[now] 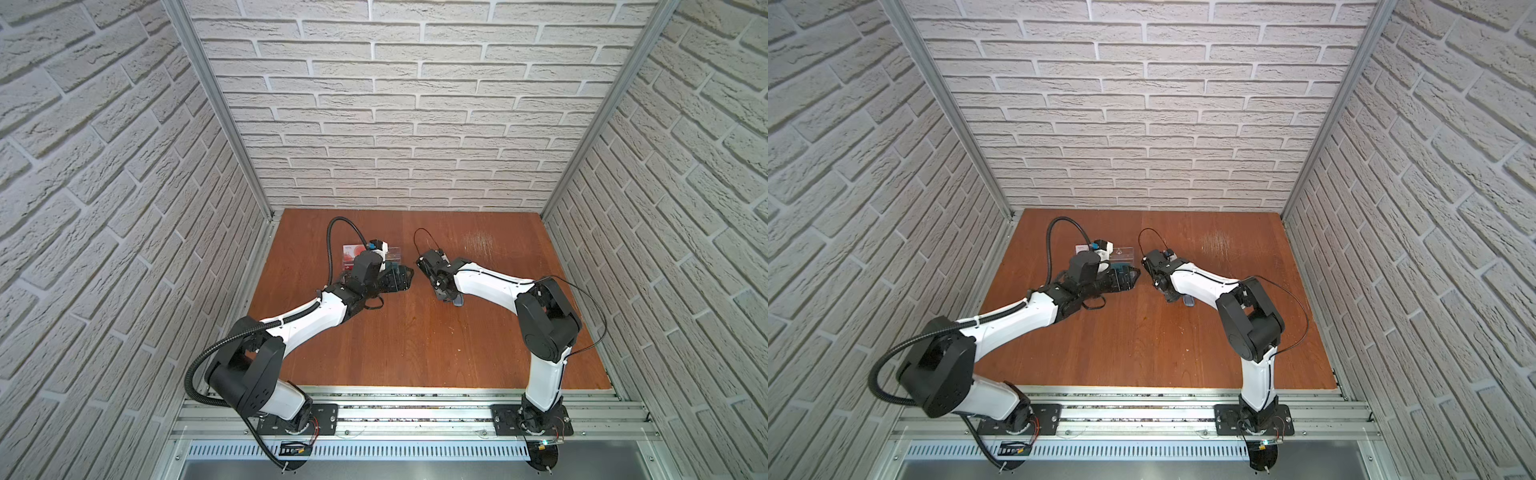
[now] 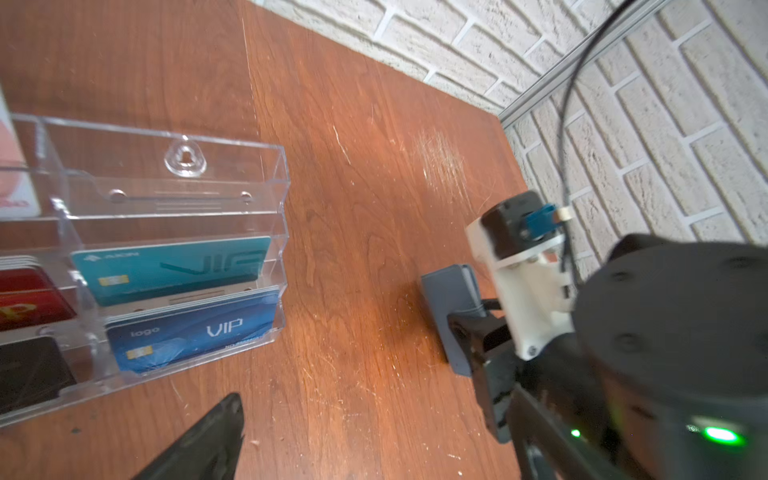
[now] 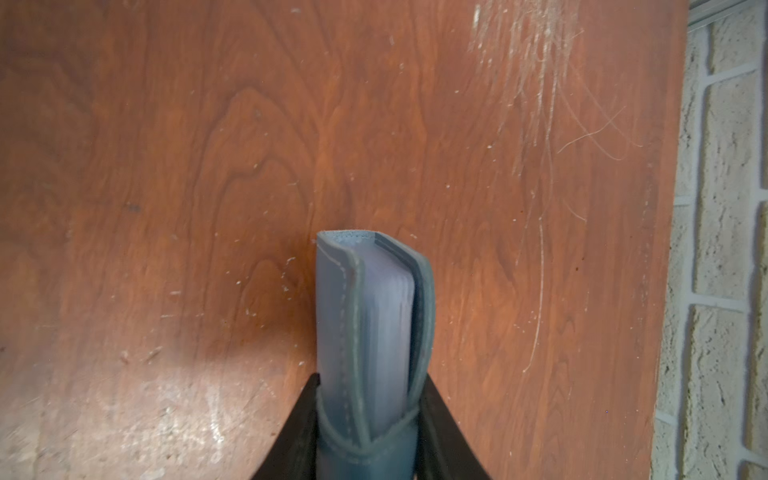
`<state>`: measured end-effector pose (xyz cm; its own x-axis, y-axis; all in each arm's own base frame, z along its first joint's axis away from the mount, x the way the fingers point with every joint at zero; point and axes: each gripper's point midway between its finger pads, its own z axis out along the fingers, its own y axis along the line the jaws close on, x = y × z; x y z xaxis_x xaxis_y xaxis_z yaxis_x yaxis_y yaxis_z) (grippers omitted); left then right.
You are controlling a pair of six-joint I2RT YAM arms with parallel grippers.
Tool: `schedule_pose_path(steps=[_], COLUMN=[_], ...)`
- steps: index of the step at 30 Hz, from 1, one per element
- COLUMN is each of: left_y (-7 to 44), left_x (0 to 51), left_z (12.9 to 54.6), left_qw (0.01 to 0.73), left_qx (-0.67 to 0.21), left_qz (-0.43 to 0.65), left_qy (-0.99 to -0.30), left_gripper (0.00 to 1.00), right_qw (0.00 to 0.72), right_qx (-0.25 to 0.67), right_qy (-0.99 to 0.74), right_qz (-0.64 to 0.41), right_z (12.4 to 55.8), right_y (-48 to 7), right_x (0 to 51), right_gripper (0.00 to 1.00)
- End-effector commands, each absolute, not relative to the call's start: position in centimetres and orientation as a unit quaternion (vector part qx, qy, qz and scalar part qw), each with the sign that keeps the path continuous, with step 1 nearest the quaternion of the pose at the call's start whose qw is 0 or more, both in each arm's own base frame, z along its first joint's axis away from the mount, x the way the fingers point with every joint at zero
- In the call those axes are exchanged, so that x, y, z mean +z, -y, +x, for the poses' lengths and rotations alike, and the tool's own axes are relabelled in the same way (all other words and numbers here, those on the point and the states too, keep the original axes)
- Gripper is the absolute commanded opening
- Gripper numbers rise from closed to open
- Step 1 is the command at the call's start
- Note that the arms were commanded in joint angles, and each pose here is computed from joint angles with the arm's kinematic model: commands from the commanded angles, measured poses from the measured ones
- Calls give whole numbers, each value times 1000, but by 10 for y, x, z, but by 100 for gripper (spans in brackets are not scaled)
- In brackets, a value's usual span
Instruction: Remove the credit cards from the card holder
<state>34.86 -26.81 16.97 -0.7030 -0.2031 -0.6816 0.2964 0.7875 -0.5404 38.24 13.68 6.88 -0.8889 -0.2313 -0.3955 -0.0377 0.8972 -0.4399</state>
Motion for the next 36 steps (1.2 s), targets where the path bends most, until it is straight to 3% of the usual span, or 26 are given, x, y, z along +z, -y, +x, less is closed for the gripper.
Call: schedule_pose_path(steps=[1, 4, 10, 24, 36], left_y=[257, 253, 247, 238, 253], left_x=[181, 180, 174, 170, 153], left_z=[352, 350, 351, 343, 332], left_qw=[408, 408, 405, 401, 353], left_qx=[-327, -324, -316, -315, -338], left_qz=[12, 11, 1, -9, 15], left_qy=[-852, -854, -858, -860, -872], left_gripper=[98, 98, 98, 98, 98], right_qw=[250, 241, 236, 229, 227], right_qx=[-196, -175, -148, -53, 54], right_qy=[-946, -952, -958, -970, -971], right_qz=[-60, -64, -65, -64, -51], right_z=[390, 388, 386, 371, 349], right_y=[-152, -164, -176, -201, -199], right_x=[83, 76, 76, 84, 101], right_gripper=[24, 37, 52, 63, 88])
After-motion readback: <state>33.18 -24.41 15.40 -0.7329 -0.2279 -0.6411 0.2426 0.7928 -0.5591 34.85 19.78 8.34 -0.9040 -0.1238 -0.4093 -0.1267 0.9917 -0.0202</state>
